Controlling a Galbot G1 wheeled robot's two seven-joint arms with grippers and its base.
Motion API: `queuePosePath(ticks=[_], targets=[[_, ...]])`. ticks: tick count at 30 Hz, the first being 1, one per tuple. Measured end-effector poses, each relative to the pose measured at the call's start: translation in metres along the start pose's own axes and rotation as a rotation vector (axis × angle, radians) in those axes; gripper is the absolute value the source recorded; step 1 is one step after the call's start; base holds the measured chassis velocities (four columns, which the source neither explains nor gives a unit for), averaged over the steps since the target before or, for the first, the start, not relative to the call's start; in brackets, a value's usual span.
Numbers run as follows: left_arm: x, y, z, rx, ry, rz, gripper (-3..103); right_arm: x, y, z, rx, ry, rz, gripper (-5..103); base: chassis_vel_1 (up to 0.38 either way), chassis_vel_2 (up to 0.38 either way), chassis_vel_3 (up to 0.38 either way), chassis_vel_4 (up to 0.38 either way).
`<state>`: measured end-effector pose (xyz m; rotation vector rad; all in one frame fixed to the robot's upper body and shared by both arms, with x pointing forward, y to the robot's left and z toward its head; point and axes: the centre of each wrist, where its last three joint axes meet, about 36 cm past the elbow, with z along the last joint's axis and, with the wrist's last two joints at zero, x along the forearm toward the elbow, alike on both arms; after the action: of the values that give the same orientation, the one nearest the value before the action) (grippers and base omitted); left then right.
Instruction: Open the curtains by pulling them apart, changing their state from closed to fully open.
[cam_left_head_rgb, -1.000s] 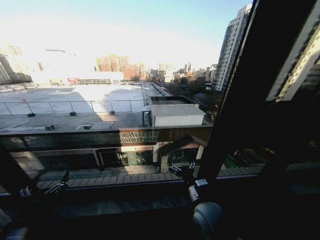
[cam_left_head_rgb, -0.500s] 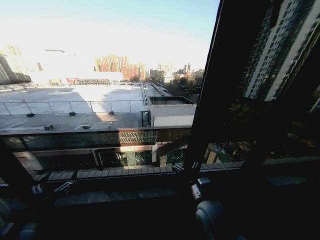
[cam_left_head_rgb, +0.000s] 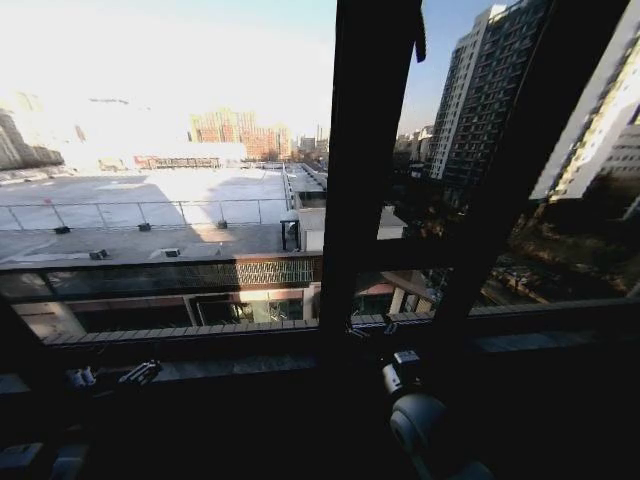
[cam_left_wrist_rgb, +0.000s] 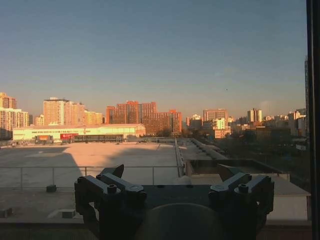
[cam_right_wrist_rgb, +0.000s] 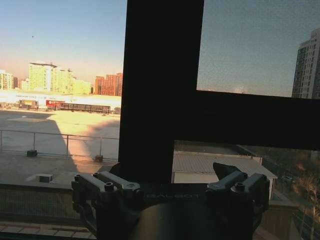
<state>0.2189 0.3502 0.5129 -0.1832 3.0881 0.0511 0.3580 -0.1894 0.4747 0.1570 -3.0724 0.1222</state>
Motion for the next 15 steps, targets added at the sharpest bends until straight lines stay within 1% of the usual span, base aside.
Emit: queuePosePath(ticks=[9,15], targets=[[-0.0010,0.0000,0.0011,0.000,0.000,0.000,100,0.0012,-0.0076,0.0006,0.004,0.001,0.023,100,-0.069,-0.389,0.062,0.390],[0.0003,0.0005,0.0015,-0.003,-0.005,-0.001,100,0.0020,-0.0068,-0.0012,0.000,-0.004,0.022,100,-0.074,-0.389,0.059,0.372]])
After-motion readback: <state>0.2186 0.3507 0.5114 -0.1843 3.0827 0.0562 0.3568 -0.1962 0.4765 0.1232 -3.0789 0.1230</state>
